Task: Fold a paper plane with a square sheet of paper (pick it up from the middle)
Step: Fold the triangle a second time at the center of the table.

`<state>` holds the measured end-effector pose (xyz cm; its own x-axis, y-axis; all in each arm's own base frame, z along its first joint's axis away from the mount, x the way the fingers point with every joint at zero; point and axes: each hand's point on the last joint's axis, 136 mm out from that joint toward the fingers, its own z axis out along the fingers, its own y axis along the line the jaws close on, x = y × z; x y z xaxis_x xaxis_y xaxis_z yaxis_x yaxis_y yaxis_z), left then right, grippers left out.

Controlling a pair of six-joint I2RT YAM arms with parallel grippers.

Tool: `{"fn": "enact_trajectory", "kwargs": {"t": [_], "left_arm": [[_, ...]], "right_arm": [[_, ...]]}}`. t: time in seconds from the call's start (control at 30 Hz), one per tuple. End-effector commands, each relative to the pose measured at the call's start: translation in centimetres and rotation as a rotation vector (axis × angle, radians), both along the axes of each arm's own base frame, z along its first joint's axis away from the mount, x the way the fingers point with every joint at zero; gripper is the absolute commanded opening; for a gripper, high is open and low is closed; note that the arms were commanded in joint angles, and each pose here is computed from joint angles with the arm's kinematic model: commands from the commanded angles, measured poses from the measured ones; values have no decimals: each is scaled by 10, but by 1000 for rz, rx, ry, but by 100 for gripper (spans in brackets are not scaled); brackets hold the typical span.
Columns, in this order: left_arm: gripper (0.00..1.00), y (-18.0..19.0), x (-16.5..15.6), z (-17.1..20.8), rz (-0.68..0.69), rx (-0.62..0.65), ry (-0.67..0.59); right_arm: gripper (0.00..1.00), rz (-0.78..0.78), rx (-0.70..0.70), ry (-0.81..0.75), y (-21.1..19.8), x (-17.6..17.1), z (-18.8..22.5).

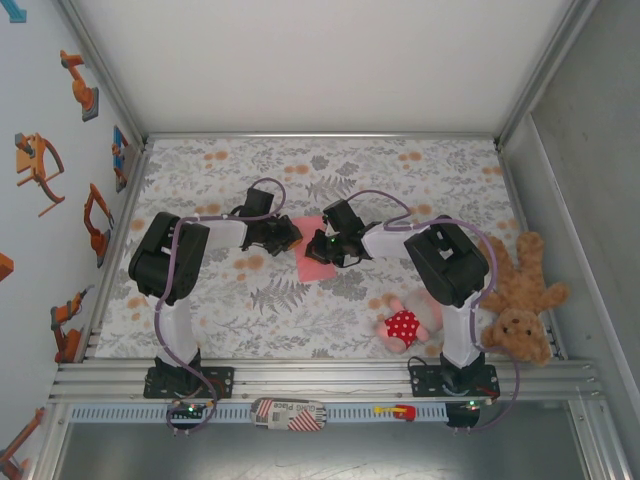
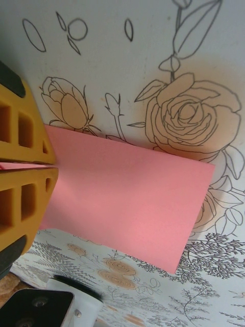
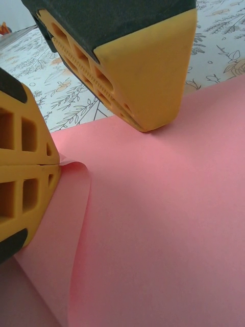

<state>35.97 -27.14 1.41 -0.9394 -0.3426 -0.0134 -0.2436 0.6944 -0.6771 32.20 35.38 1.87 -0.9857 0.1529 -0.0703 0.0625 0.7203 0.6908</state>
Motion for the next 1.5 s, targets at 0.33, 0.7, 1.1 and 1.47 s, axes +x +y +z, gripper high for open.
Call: {"fn": "enact_trajectory", "kwargs": {"t": [0.33, 0.7, 1.1, 1.47], "left_arm": [[12, 11, -18, -26, -5, 89, 93], [13, 2, -9, -9, -27, 52, 55], [25, 39, 20, 61, 93, 95, -108], [25, 86, -9, 64, 186, 118, -114]], "right_arm": [[0, -37, -47, -11, -10, -1, 2], [0, -28, -44, 13, -7, -2, -4], [19, -24, -19, 39, -2, -3, -5], [37, -18, -6, 49, 0, -5, -8]]}}
